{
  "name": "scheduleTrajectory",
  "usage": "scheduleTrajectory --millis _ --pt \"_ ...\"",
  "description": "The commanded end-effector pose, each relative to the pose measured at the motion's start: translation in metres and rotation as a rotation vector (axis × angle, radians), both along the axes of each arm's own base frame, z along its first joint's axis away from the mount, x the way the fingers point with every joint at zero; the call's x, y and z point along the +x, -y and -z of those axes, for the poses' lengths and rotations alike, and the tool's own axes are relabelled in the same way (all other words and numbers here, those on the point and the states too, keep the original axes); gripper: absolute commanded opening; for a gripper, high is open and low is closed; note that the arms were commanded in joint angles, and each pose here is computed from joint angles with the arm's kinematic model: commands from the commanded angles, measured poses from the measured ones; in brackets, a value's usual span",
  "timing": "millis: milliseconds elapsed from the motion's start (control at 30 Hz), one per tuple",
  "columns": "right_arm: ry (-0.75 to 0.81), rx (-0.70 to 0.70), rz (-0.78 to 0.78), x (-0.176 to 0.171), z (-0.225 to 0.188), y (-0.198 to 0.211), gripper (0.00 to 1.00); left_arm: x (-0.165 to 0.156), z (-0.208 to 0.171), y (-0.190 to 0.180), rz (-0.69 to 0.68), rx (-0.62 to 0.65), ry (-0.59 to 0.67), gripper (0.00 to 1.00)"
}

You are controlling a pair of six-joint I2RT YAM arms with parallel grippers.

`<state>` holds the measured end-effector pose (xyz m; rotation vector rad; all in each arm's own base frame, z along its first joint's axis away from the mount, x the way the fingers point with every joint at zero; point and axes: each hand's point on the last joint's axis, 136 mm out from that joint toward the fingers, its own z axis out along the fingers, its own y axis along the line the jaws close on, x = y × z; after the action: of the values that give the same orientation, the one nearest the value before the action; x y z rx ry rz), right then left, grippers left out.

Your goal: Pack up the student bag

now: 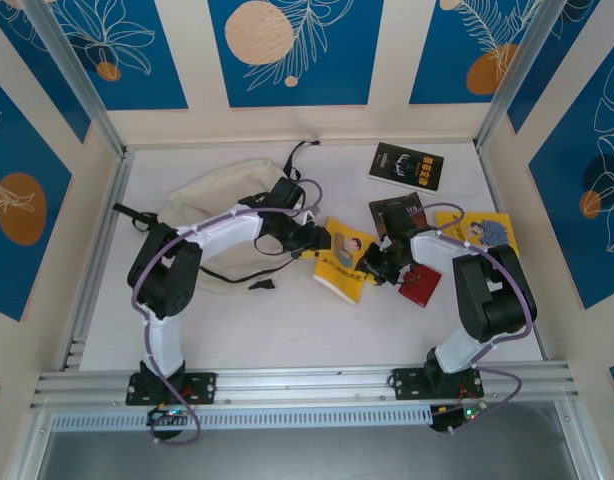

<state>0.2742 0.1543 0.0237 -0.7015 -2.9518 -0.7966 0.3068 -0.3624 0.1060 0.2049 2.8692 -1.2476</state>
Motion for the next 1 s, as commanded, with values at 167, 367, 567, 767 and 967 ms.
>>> scheduleTrajectory --millis 167,367,567,767,967 --pt "-0.033 0.093 -0.036 -0.010 0.006 -0.022 0.25 -0.022 -0.010 0.025 0.060 -0.139 -0.101 0.47" --pt "-0.032 0.072 -0.029 -0.012 0.009 -0.018 0.26 -0.020 -0.001 0.018 0.043 -0.085 -0.077 0.41" --pt "0.020 0.068 -0.034 -0.011 -0.004 -0.016 0.32 -0.015 -0.002 0.001 0.024 0.000 0.011 0.17" --pt "0.160 0.097 0.010 0.001 -0.050 -0.014 0.54 -0.007 -0.039 -0.013 0.011 -0.014 0.114 0.01" --pt "0.376 0.244 0.072 0.006 -0.116 -0.029 0.74 0.009 -0.092 -0.045 -0.094 -0.055 0.237 0.00"
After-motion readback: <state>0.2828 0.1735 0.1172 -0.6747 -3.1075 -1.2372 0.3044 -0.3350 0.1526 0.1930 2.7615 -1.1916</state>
